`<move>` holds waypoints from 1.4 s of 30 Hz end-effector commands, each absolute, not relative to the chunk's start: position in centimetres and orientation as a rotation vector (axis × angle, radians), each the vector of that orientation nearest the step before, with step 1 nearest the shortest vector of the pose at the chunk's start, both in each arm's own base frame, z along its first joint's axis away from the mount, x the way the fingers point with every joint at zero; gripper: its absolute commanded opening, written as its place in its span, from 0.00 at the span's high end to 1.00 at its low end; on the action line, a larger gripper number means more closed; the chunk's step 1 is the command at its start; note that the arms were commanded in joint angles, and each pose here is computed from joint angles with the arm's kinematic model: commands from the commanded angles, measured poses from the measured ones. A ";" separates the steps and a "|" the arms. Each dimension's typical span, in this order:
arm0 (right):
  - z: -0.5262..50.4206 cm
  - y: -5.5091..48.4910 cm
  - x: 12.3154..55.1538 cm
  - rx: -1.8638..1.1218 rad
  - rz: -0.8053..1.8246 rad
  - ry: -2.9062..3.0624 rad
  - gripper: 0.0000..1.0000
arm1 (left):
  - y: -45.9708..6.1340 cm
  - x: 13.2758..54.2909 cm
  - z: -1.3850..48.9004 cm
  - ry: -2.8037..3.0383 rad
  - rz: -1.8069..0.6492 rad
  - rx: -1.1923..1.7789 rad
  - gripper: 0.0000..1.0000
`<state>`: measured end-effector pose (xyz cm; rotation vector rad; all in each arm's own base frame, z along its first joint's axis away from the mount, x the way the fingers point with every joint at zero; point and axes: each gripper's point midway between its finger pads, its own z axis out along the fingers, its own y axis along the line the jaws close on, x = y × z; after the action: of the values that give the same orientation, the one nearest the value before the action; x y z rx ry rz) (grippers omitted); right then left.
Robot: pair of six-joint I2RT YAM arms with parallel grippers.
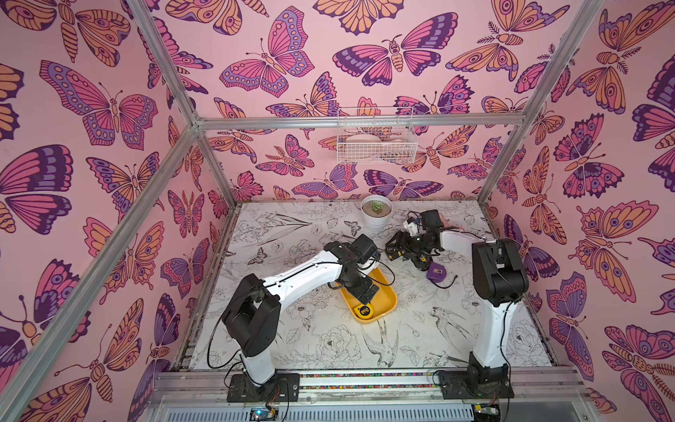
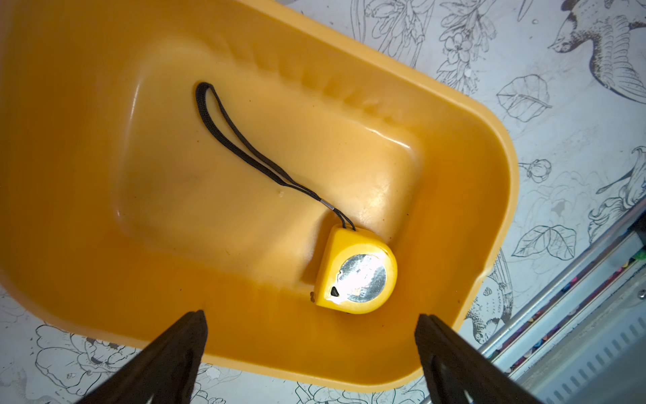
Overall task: Take the tape measure out of the storage box
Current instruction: Place the tape measure at the center of the board, then pick up the tape measure from the storage box.
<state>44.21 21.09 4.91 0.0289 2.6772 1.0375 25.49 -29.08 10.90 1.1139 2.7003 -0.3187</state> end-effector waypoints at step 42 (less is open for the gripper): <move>18.3 15.8 39.5 -0.145 0.647 2.452 0.01 | -30.7 27.7 3.7 2.773 0.147 1.149 0.29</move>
<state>39.76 15.96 17.01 -0.1421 2.4932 0.6573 25.49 -30.41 2.99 1.2323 2.8349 0.1044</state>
